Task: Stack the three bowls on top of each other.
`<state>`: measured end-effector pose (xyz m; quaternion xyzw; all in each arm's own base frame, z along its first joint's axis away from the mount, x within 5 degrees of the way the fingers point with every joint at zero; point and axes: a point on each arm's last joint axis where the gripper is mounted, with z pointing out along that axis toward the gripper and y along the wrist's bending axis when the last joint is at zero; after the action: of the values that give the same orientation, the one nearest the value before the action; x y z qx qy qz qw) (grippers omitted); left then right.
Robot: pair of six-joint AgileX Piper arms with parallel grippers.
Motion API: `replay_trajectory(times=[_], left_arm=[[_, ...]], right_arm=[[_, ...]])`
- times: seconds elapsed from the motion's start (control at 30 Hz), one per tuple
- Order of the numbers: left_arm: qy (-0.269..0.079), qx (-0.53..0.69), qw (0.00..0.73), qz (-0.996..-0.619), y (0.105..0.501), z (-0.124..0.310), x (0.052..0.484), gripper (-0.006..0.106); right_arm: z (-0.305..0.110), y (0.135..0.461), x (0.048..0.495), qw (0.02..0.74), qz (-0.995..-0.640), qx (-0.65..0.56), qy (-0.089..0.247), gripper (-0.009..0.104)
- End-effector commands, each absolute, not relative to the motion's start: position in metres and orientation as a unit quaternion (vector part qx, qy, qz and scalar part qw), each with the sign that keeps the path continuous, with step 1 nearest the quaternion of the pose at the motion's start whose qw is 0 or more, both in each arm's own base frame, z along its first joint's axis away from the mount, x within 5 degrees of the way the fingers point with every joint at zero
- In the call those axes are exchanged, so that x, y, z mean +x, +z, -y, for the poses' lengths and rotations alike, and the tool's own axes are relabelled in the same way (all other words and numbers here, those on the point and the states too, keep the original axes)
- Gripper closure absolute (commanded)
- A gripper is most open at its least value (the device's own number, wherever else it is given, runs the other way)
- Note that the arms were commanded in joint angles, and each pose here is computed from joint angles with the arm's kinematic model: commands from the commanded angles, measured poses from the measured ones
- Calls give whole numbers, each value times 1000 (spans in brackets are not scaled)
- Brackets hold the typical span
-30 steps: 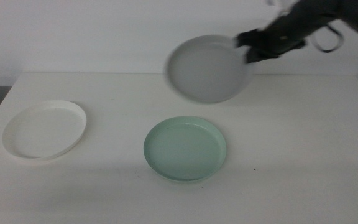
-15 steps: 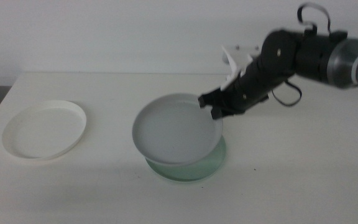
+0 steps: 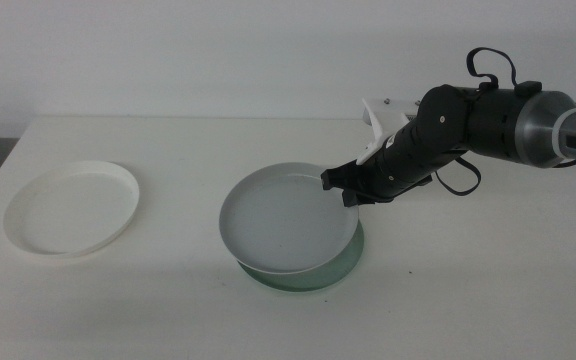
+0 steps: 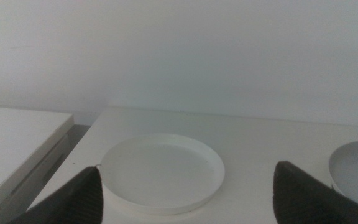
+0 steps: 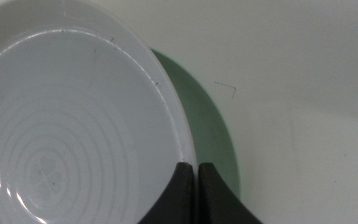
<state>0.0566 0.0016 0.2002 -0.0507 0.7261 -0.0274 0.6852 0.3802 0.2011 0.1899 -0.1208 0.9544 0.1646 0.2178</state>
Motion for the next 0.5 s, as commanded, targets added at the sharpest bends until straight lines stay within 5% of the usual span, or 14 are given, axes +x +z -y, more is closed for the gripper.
replay_trajectory(times=[0.0, 0.27, 0.33, 0.47], left_arm=[[-29, -50, 691, -720, 201, -2, 56, 7], [-22, -45, 692, -720, 201, -2, 56, 7], [-22, -45, 693, -720, 202, -2, 56, 7], [-22, -45, 693, -720, 202, -2, 56, 7]], right_arm=[[-198, 190, 380, 218, -955, -121, 158, 97], [-195, 188, 378, 204, -961, -125, 141, 92], [-195, 188, 379, 206, -960, -124, 142, 79], [-195, 191, 378, 206, -960, -127, 140, 32]])
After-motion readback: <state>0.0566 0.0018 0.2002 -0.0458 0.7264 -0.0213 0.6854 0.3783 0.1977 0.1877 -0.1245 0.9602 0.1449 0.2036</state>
